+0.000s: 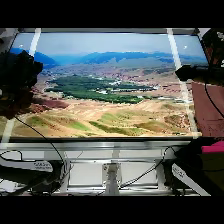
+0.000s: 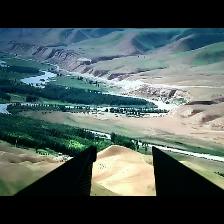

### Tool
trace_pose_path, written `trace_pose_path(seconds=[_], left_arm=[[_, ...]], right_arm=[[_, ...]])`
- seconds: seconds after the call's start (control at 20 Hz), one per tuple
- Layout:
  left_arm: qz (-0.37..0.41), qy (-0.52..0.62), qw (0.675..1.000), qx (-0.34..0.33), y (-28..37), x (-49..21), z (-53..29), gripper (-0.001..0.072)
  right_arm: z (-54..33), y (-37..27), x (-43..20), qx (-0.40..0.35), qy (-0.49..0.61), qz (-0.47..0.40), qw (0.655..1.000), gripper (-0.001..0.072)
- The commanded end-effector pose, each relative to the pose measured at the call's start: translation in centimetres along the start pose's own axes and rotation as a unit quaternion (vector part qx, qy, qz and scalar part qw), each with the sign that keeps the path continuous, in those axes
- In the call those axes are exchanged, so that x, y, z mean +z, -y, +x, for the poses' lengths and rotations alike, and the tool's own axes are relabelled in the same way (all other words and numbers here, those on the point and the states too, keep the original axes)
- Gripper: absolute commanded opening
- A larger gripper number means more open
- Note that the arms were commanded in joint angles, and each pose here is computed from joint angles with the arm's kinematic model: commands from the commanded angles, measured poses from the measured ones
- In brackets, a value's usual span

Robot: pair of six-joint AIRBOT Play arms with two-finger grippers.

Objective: Fold the clothes and pants, and hang the long-sleeved shirts on hangers.

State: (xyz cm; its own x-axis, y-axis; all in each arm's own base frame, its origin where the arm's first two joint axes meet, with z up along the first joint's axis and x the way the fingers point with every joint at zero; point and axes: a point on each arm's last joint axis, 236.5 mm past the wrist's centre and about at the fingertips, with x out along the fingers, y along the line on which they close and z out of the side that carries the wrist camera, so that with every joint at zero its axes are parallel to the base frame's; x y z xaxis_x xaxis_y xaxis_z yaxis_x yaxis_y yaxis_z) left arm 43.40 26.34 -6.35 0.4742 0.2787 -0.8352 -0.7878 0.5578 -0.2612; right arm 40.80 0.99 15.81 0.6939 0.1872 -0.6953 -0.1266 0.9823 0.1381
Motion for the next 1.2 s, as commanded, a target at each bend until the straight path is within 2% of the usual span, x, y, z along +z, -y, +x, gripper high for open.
trace_pose_path(seconds=[0.0, 0.05, 0.15, 0.25, 0.35, 0.6, 0.85, 0.95, 1.05, 1.15], left_arm=[[-0.001, -0.005, 1.000, -0.010, 1.1, -0.4, -0.6, 0.0018], [0.013, 0.003, 1.000, -0.016, 1.7, 0.0, -1.6, 0.0018], [0.091, 0.042, 0.994, -0.042, 4.4, 1.7, -5.5, 0.0018], [0.214, 0.102, 0.968, -0.077, 8.3, 3.0, -11.9, 0.0018], [0.270, 0.168, 0.941, -0.119, 12.2, 3.5, -19.4, 0.0018], [0.310, 0.333, 0.842, -0.291, 21.3, 0.2, -39.4, 0.0017], [0.321, 0.384, 0.721, -0.479, 27.6, -8.0, -52.6, 0.0017], [0.331, 0.362, 0.697, -0.524, 29.0, -11.6, -54.5, 0.0016], [0.338, 0.313, 0.693, -0.554, 30.0, -15.2, -54.7, 0.0016], [0.375, 0.264, 0.696, -0.553, 30.8, -18.9, -53.0, 0.0017]], right_arm=[[0.0, 0.0, 0.0, -0.001, 0.001, -0.001, 1.000, 0.0418], [0.0, 0.2, 0.2, -0.005, 0.004, -0.003, 1.000, 0.0418], [0.0, 0.5, 1.1, -0.011, 0.023, -0.004, 1.000, 0.0417], [-0.1, 0.8, 2.1, -0.017, 0.045, -0.004, 0.999, 0.0407], [-0.1, 0.9, 2.6, -0.020, 0.056, -0.004, 0.998, 0.0407], [-0.2, 0.8, 2.7, -0.016, 0.057, -0.001, 0.998, 0.0406], [-0.2, 0.7, 2.6, -0.013, 0.056, 0.022, 0.998, 0.0407], [-0.1, 0.5, 2.1, -0.011, 0.046, 0.029, 0.998, 0.0407], [0.0, 0.4, 1.5, -0.008, 0.032, 0.028, 0.999, 0.0406], [0.0, 0.3, 1.0, -0.005, 0.021, 0.028, 0.999, 0.0407]])
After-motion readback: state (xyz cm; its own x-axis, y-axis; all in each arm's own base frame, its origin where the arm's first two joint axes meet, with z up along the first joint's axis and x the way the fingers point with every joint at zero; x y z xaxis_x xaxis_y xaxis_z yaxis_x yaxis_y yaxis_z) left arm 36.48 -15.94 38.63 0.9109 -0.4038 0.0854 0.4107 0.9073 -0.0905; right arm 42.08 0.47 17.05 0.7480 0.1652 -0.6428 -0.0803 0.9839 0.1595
